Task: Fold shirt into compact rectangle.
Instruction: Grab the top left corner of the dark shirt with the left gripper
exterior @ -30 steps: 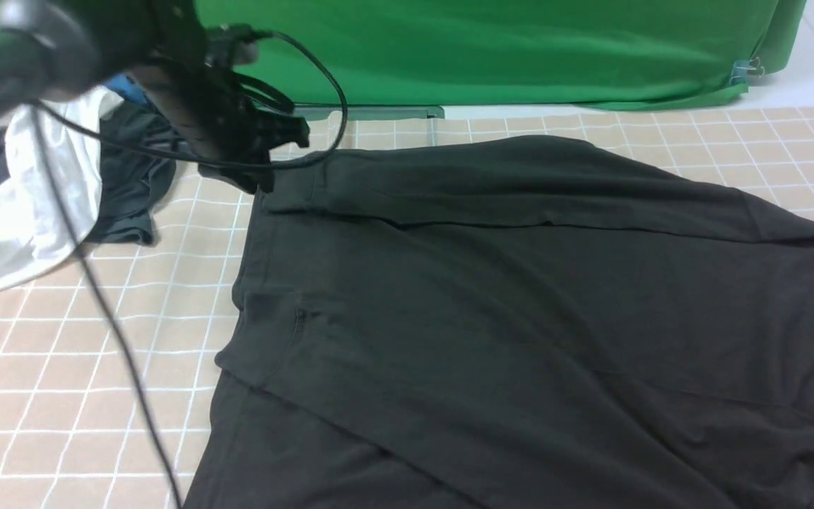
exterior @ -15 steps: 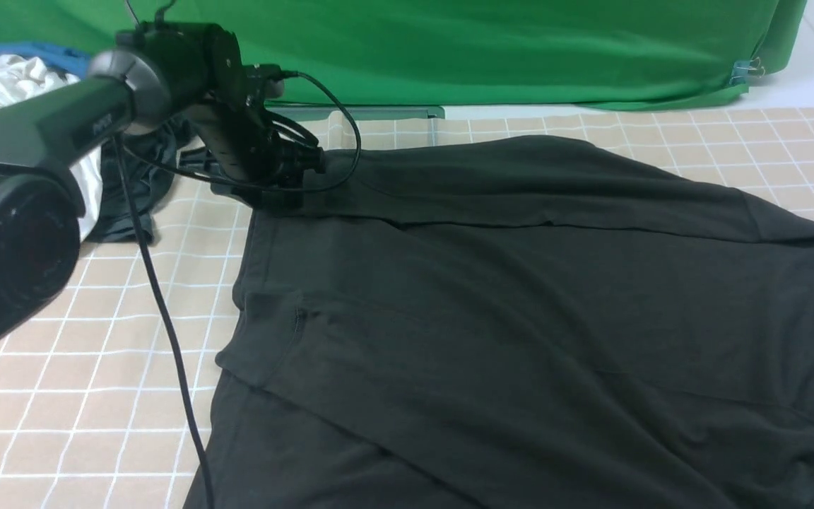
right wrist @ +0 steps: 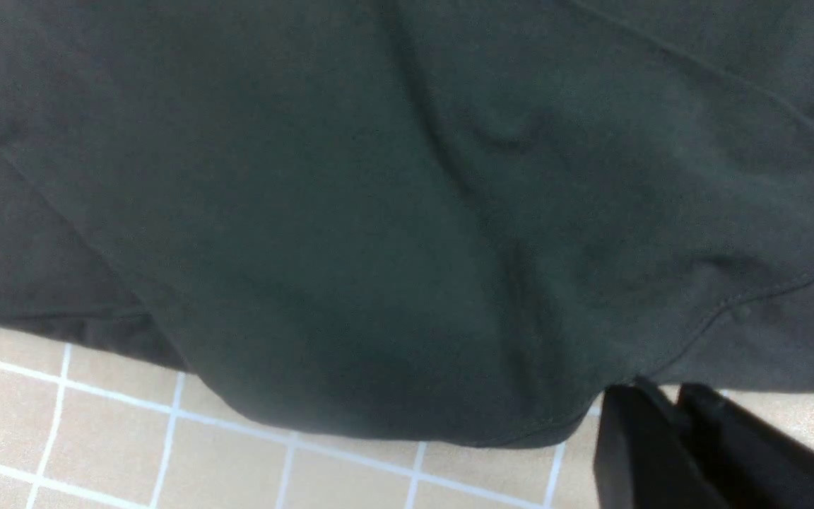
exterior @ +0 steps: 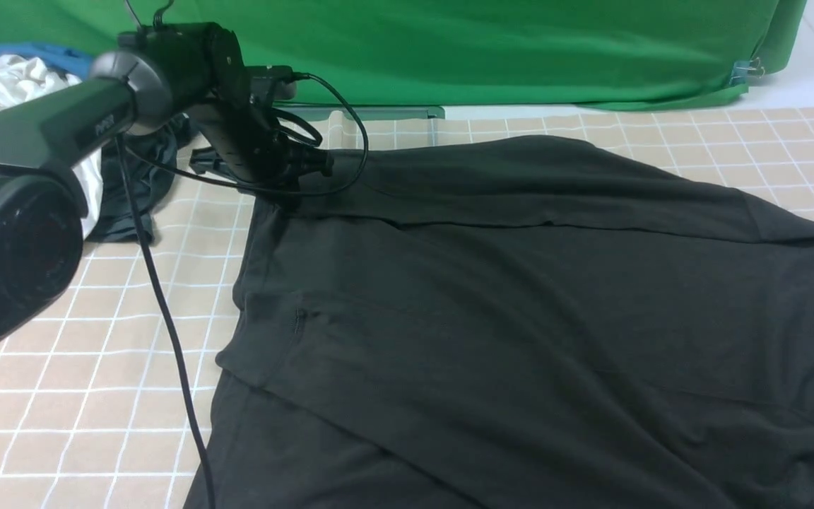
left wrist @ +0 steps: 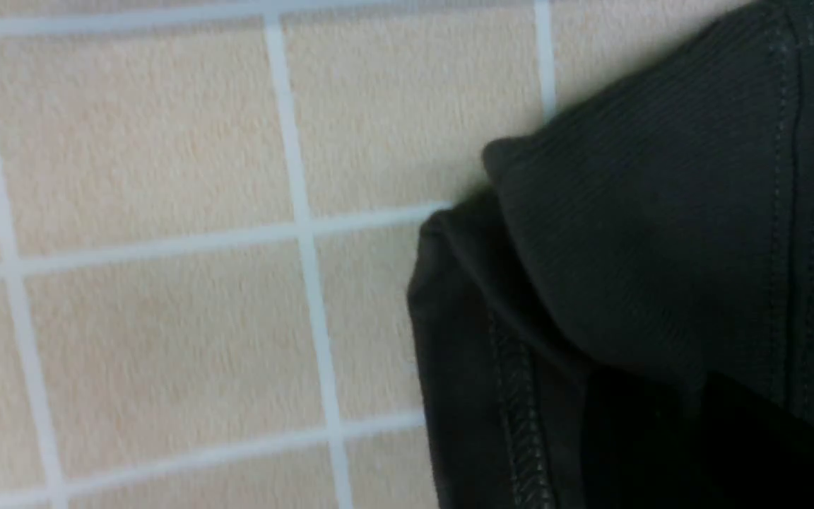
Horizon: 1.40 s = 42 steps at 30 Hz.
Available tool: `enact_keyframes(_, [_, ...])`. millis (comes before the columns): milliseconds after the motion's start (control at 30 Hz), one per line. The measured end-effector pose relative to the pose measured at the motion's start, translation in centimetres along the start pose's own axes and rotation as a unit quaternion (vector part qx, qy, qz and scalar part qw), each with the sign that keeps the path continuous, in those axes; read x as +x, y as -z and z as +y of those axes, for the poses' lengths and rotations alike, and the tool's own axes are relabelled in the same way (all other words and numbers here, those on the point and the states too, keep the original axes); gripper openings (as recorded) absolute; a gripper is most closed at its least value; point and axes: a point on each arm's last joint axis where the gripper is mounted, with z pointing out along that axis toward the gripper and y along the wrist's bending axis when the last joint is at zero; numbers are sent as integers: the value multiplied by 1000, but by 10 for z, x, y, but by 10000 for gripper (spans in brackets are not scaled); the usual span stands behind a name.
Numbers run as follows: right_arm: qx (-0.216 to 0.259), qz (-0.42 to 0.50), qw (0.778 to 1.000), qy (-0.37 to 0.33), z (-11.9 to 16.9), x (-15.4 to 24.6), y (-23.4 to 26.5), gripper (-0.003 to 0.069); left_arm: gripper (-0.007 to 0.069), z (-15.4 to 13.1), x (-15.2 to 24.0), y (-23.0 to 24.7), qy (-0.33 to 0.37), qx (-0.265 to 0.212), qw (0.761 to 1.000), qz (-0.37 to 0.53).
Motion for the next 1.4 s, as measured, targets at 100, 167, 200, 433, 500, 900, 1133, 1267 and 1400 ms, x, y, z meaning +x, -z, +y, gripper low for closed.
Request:
enact_keyframes(100, [0, 0, 1000, 0, 0, 0, 0, 111, 52, -1, 0, 11, -2, 1, 1000, 2])
enact_keyframes(167, [0, -1, 1000, 0, 0, 0, 0, 115, 52, -3, -4, 30, -8, -1, 1000, -13])
enact_keyframes(200, [0, -2, 1000, 0, 0, 0, 0, 118, 52, -4, -7, 43, -13, -6, 1000, -26])
enact_keyframes(433, [0, -2, 1000, 0, 0, 0, 0, 125, 53, -2, -12, 76, -40, -40, 997, -53])
enact_keyframes(500, [0, -2, 1000, 0, 0, 0, 0, 128, 57, -1, -10, 69, -42, -42, 997, -43])
enact_keyframes(900, [0, 2, 1000, 0, 0, 0, 0, 144, 330, 6, -13, 36, -53, -58, 995, -57])
enact_keyframes(1133, [0, 2, 1000, 0, 0, 0, 0, 144, 400, 3, -2, 33, -18, -38, 999, 0])
enact_keyframes(1267, [0, 1, 1000, 0, 0, 0, 0, 144, 400, 4, 4, 23, -5, -38, 999, 31])
enact_keyframes(1400, [0, 0, 1000, 0, 0, 0, 0, 145, 400, 6, 6, 11, -2, -41, 998, 39])
